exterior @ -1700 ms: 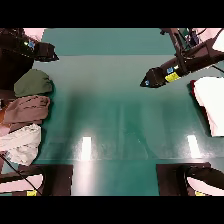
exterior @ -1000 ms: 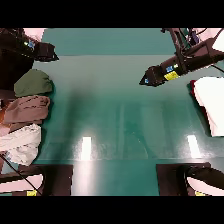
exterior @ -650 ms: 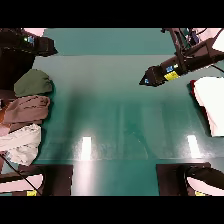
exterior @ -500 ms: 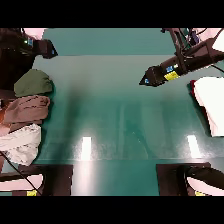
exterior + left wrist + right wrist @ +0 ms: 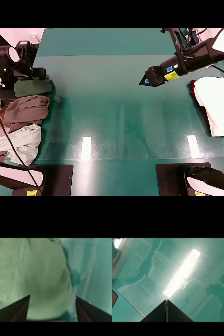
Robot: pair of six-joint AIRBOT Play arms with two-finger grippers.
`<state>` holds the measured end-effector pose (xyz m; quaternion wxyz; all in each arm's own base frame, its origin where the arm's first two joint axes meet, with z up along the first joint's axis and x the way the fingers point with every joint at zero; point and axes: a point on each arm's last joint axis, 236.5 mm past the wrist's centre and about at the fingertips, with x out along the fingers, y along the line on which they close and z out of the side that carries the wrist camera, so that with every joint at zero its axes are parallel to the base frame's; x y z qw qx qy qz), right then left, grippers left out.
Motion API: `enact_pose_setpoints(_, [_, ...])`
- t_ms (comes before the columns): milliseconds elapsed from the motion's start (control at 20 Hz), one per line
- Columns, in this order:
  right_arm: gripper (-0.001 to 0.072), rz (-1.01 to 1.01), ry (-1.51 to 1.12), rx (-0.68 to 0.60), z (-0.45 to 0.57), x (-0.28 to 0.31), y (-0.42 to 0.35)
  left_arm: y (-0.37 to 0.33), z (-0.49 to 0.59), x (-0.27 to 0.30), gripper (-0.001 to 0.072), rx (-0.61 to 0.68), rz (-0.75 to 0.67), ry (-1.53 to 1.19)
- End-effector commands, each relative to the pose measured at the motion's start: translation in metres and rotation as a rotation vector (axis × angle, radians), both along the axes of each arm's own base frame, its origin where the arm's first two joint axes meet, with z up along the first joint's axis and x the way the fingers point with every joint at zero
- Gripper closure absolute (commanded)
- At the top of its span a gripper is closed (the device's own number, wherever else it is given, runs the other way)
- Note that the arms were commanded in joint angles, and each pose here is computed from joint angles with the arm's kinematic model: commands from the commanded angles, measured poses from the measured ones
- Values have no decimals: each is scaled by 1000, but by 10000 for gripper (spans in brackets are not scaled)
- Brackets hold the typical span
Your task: Fold the shirts.
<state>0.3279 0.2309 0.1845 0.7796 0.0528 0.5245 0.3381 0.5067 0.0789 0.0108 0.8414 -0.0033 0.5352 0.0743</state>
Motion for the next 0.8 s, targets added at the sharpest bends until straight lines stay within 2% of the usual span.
enact_pose_setpoints(0, [685, 0, 0, 0, 0, 0, 0, 15, -25, 15, 66, 6, 5, -26])
enact_pose_setpoints(100, [685, 1, 0, 0, 0, 0, 0, 16, -25, 20, 68, 9, 3, -44])
enact_pose_setpoints(150, [685, -1, -2, 1, 0, 0, 0, 16, -26, 20, 174, 7, 5, -42])
enact_pose_setpoints(200, [685, -5, -8, 3, 1, 2, 0, 16, -25, 17, 600, 5, 8, -32])
enact_pose_setpoints(250, [685, -6, -10, 4, 1, 2, 1, 14, -23, 15, 677, -2, 7, -24])
enact_pose_setpoints(400, [685, -20, -47, 14, 9, 10, 1, 2, 16, 20, 679, -55, -1, -36])
enact_pose_setpoints(500, [685, -35, -125, 43, 36, 19, 1, -28, 90, 31, 680, -85, -111, -156])
enact_pose_setpoints(650, [685, -84, -255, 83, 87, 34, -14, -118, 232, 12, 679, -210, -381, -440])
enact_pose_setpoints(750, [686, -136, -322, 95, 114, 43, -35, -191, 313, -38, 679, -338, -618, -598])
